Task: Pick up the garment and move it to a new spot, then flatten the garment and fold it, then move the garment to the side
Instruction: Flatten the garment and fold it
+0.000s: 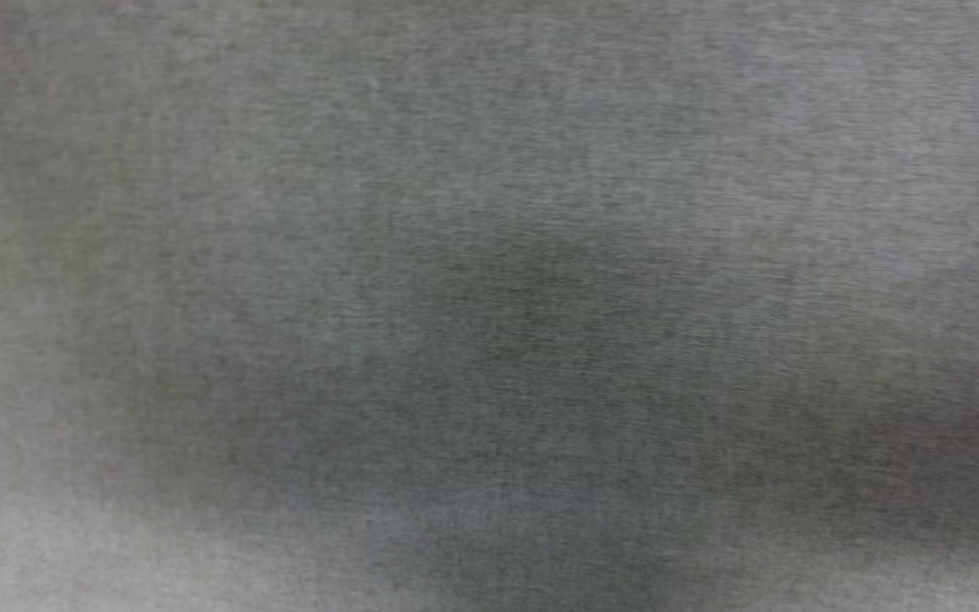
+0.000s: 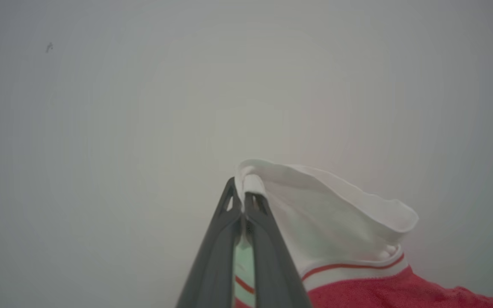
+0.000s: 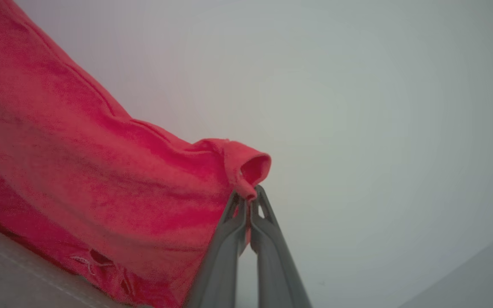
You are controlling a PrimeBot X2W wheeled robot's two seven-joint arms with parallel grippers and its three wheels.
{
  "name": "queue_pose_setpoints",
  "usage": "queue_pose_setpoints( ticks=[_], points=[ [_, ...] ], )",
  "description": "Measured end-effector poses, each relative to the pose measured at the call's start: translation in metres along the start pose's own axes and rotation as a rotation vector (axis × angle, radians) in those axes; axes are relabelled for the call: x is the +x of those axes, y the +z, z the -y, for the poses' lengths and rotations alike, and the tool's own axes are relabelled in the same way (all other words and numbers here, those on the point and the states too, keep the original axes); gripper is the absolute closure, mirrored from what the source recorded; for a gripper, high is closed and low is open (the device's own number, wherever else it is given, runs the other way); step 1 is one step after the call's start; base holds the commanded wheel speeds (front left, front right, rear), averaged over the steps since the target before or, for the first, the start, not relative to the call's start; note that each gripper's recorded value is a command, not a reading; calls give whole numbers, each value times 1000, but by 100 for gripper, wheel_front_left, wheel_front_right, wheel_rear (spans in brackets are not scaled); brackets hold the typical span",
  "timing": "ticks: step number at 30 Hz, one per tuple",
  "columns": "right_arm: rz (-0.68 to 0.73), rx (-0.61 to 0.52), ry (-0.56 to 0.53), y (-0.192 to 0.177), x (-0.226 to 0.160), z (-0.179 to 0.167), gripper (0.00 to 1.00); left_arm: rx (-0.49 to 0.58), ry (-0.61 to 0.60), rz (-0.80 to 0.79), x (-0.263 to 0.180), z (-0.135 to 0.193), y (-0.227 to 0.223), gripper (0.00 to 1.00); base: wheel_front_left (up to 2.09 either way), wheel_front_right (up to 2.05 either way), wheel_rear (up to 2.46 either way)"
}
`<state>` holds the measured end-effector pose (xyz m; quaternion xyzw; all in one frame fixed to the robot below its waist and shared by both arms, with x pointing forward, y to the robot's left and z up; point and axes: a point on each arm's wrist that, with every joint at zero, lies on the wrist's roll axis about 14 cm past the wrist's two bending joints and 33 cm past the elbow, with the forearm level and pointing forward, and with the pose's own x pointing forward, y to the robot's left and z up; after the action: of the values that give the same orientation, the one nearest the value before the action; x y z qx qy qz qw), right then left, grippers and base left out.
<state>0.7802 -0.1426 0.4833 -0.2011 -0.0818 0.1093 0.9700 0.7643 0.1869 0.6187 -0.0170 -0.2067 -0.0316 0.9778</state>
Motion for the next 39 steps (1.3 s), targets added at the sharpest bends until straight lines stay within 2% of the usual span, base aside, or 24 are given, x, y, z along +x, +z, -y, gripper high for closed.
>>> queue_pose_setpoints(
  ticks=[4, 9, 16, 21, 30, 39],
  points=[
    [-24, 44, 20, -10, 1, -20, 100, 1, 22, -73, -17, -13, -24, 100, 0, 0, 0],
    [-37, 75, 47, -1, -4, -28, 100, 11, 19, -173, -41, -21, -40, 100, 0, 0, 0],
    [-128, 124, 116, 0, -39, -43, 100, 18, 2, -352, -97, -23, -57, 100, 0, 0, 0],
    [-199, 171, 154, -2, -83, -50, 100, 23, -25, -449, -150, -21, -57, 100, 0, 0, 0],
    [-235, 213, 229, 23, -166, -48, 100, -35, -59, -490, -246, -11, -24, 100, 0, 0, 0],
    [-295, 253, 255, 34, -256, -25, 100, -119, -82, -551, -351, -5, 10, 100, 0, 0, 0]
  ],
)
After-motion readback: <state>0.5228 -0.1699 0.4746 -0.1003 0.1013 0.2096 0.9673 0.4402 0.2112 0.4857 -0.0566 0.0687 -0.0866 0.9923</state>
